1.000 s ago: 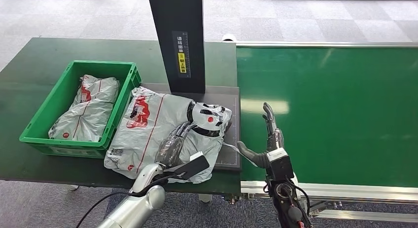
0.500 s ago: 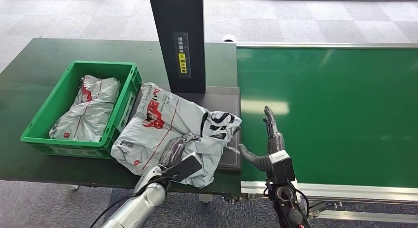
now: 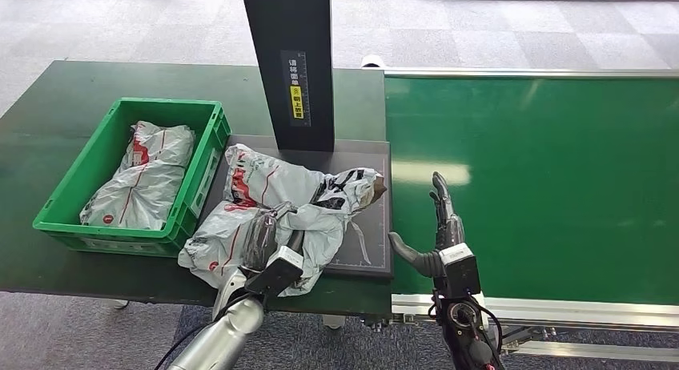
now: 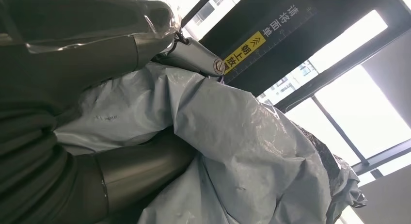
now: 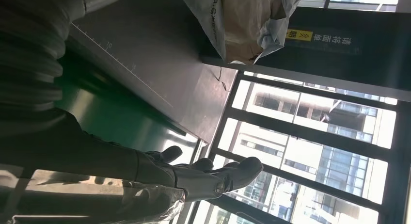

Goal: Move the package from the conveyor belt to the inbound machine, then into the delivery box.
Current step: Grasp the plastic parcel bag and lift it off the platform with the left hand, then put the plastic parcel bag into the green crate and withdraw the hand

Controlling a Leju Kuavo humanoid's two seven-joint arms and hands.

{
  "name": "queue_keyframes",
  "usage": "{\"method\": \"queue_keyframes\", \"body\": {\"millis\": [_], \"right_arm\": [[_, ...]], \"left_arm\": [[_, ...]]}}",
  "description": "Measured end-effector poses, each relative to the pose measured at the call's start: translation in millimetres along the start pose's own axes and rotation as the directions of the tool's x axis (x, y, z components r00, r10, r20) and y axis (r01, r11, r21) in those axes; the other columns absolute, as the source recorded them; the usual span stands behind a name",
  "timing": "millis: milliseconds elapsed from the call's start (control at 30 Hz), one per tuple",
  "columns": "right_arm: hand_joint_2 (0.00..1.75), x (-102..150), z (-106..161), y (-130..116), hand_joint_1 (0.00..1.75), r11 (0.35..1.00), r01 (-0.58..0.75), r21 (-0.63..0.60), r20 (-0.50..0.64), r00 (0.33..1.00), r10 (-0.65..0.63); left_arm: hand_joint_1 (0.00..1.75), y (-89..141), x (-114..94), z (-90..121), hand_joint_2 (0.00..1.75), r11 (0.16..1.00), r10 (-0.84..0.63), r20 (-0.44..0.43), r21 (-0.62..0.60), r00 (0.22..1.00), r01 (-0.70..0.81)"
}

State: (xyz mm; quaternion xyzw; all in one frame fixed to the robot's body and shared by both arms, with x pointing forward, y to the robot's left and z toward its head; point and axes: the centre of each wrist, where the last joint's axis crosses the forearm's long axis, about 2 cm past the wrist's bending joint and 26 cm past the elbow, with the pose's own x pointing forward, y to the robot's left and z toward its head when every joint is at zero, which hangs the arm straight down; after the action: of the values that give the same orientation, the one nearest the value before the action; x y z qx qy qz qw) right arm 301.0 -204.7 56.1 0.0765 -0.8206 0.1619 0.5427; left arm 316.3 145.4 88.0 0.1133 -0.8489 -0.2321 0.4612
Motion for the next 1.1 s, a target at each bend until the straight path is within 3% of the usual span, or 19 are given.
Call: {"method": "queue_keyframes", "body": {"millis": [100, 200, 400, 500, 733, 967, 1100], "right_arm": [[1.75, 0.0, -0.1, -0.2, 0.00, 1.000, 0.004, -0.006, 0.000, 1.000, -0.004], [1.75, 0.2, -0.7, -0.9, 0.00, 1.000, 0.011, -0.025, 0.000, 1.000, -0.011], [1.75, 0.3, -1.3, -2.4, 0.00, 0.998, 0.016, -0.058, 0.001, 1.000, -0.016], [1.75, 0.0, -0.7, -2.5, 0.00, 0.998, 0.015, -0.061, -0.001, 1.000, -0.015], [1.75, -0.5, 1.5, 0.1, 0.00, 0.998, 0.017, -0.056, -0.004, 1.000, -0.018], [1.75, -0.6, 2.0, 0.9, 0.00, 0.999, 0.016, -0.051, -0.005, 1.000, -0.017], [1.75, -0.5, 2.7, 1.8, 0.00, 0.999, 0.018, -0.047, -0.005, 1.000, -0.018]], "left_arm": [[1.75, 0.8, 1.3, 0.1, 1.75, 0.999, -0.001, 0.026, 0.043, 1.000, 0.000], [1.75, 6.5, 11.3, -3.6, 1.75, 0.983, -0.034, 0.082, 0.185, 0.996, 0.018], [1.75, 41.0, 62.9, -25.5, 1.75, 0.910, -0.219, 0.299, 0.406, 0.929, 0.084], [1.75, 67.4, 87.8, -36.6, 1.75, 0.851, -0.330, 0.362, 0.514, 0.872, 0.109], [1.75, 123.5, 115.0, -49.2, 1.75, 0.696, -0.538, 0.347, 0.697, 0.768, 0.173], [1.75, 140.7, 121.5, -49.6, 1.75, 0.640, -0.579, 0.321, 0.749, 0.749, 0.173], [1.75, 151.3, 124.1, -51.6, 1.75, 0.597, -0.651, 0.295, 0.768, 0.700, 0.231]]}}
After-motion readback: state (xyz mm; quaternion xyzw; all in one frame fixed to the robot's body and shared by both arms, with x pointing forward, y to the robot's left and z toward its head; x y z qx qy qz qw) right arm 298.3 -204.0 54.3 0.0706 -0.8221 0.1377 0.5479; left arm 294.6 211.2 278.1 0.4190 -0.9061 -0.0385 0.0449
